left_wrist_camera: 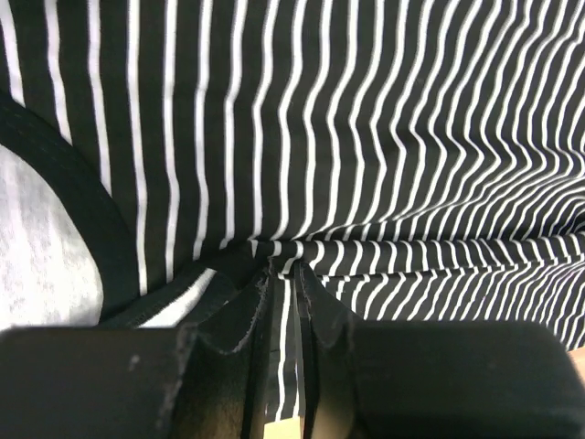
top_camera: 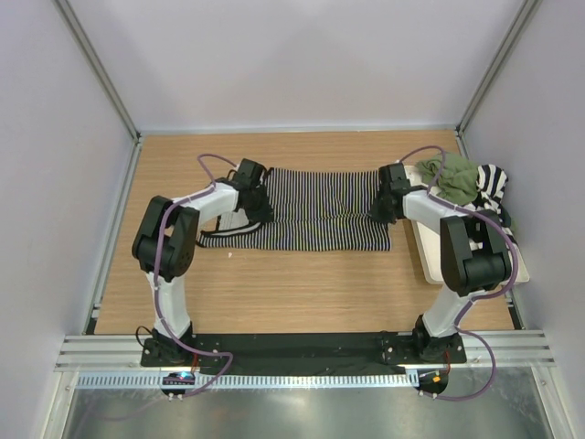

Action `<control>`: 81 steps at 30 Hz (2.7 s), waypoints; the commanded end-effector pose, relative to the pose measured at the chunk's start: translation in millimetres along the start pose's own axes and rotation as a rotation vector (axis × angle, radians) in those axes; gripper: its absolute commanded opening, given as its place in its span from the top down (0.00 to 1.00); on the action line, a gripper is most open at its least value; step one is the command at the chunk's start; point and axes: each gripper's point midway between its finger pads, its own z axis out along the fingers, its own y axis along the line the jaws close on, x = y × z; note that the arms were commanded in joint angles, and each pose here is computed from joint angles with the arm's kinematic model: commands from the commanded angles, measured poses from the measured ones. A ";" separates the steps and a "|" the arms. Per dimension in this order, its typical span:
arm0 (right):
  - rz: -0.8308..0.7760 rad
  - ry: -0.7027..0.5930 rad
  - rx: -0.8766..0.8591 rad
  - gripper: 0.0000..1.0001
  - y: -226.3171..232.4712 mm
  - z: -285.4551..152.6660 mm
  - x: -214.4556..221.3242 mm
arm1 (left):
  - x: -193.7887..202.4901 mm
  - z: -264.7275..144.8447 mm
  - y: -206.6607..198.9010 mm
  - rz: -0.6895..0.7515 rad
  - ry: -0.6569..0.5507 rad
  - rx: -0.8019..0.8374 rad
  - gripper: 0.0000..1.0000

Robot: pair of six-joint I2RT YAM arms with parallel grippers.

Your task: Fold and stack the tank tops

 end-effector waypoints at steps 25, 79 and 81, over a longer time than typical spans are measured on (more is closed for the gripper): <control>-0.052 -0.246 0.049 0.59 34.4 -13.0 -119.3 | -141.3 -57.5 11.1 0.068 -0.336 -0.157 0.40; -0.090 -0.184 0.047 0.95 58.0 85.5 -168.3 | -210.5 74.8 -11.6 0.079 -0.265 -0.035 0.80; -0.090 -0.186 0.046 0.99 58.5 84.1 -169.2 | -213.5 69.0 -15.1 0.081 -0.274 -0.026 0.93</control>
